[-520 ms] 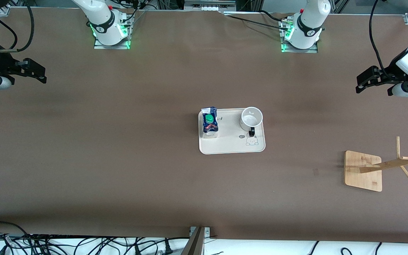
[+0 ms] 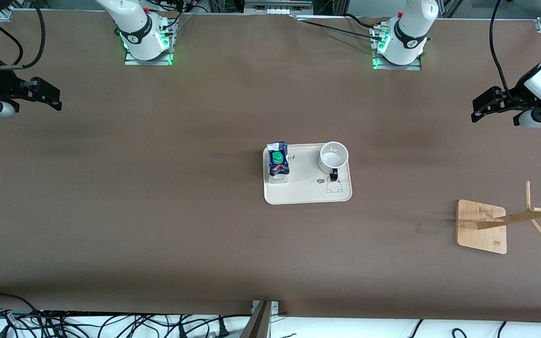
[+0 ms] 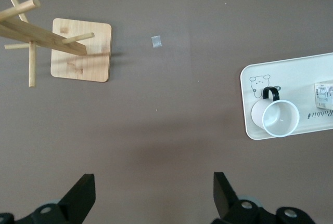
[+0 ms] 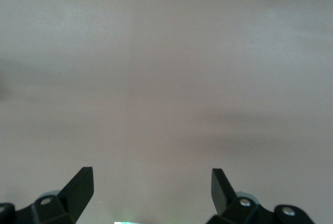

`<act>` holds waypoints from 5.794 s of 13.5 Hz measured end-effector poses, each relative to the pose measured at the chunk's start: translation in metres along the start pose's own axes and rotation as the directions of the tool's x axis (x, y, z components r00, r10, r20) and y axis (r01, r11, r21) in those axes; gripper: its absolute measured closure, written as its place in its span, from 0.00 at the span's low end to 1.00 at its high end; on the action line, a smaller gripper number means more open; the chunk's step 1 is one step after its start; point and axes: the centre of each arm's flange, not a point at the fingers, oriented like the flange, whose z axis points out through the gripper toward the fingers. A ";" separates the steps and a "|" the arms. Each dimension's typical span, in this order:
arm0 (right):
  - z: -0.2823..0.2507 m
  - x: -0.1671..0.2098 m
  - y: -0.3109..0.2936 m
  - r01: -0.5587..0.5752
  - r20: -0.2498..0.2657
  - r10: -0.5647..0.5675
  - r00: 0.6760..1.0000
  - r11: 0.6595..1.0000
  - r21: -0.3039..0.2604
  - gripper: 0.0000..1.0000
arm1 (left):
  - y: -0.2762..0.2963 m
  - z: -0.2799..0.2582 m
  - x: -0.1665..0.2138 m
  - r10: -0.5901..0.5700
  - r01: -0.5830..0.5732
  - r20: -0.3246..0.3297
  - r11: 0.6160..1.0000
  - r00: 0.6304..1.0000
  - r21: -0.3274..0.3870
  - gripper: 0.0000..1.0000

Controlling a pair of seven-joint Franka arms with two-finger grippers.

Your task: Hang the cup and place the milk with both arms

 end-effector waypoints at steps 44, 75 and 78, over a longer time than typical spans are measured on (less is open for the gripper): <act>-0.001 0.001 0.000 0.000 -0.011 0.000 1.000 1.000 -0.001 0.00 | 0.309 0.306 0.066 -0.238 0.235 0.198 0.971 0.951 0.035 0.93; 0.117 0.063 -0.409 0.228 -0.029 -0.226 0.974 0.964 0.139 0.00 | -0.107 0.083 0.125 -0.208 0.212 0.064 0.975 0.976 -0.065 0.93; 0.147 0.055 -0.463 0.201 -0.073 -0.191 0.979 0.966 0.160 0.00 | -0.114 0.082 0.124 -0.217 0.221 0.058 0.973 0.974 -0.066 0.93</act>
